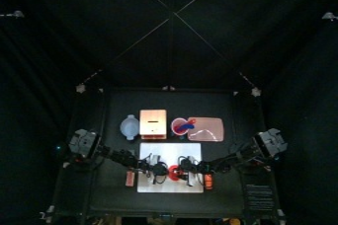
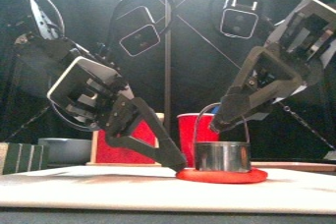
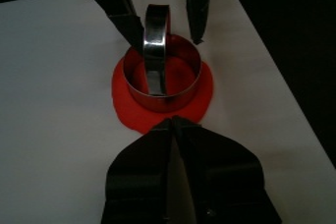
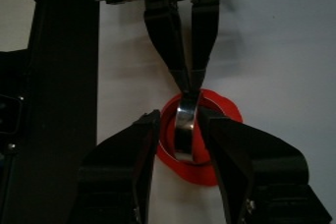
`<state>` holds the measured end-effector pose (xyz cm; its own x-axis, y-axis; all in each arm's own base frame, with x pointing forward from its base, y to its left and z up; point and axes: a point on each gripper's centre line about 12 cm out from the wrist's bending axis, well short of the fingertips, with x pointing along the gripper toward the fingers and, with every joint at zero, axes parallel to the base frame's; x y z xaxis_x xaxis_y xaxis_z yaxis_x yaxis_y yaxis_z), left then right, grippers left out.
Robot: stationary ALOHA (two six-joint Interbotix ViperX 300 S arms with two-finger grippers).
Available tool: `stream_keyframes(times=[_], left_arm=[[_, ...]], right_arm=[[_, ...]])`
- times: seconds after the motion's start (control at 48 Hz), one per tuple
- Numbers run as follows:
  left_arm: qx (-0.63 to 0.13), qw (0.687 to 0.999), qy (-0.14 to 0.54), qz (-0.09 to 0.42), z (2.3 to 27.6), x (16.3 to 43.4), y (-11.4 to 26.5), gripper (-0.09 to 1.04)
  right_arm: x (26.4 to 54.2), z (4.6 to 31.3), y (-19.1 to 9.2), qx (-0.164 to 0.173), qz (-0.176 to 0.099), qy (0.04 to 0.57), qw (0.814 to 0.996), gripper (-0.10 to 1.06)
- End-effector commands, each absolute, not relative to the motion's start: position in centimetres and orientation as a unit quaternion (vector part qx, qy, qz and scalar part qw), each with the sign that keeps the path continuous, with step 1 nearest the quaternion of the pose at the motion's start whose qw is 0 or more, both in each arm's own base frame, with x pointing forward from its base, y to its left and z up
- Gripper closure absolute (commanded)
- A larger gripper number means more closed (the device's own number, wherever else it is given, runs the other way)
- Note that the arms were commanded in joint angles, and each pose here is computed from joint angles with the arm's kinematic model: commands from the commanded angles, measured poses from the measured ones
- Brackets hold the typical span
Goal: Get the cutter from the drawer then cut the dough then place the extra dough in the bowl
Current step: Cut the dough
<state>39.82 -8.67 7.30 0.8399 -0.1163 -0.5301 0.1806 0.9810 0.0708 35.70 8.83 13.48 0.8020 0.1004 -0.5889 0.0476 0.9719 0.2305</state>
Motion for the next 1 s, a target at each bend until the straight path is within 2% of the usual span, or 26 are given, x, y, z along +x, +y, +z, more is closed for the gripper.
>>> stream_keyframes(times=[0.021,0.25,0.479,0.792,1.0], left_arm=[[0.06,0.964,0.246,-0.078,8.9,40.5,-8.6,0.4],[0.062,0.968,0.229,-0.078,10.1,40.2,-8.4,0.4],[0.064,0.97,0.22,-0.077,9.7,40.5,-8.4,0.4],[0.066,0.965,0.241,-0.075,7.4,41.1,-8.3,0.41],[0.065,0.965,0.242,-0.075,7.1,41.3,-8.5,0.41]], right_arm=[[36.2,16.0,8.4,0.132,0.03,0.323,0.937,0.21],[36.2,16.2,7.7,0.138,0.035,0.351,0.926,0.21],[36.7,16.7,7.7,0.142,0.04,0.357,0.922,0.22],[37.1,16.8,7.2,0.157,0.033,0.365,0.917,0.22],[37.3,16.1,7.3,0.159,0.032,0.376,0.912,0.22]])
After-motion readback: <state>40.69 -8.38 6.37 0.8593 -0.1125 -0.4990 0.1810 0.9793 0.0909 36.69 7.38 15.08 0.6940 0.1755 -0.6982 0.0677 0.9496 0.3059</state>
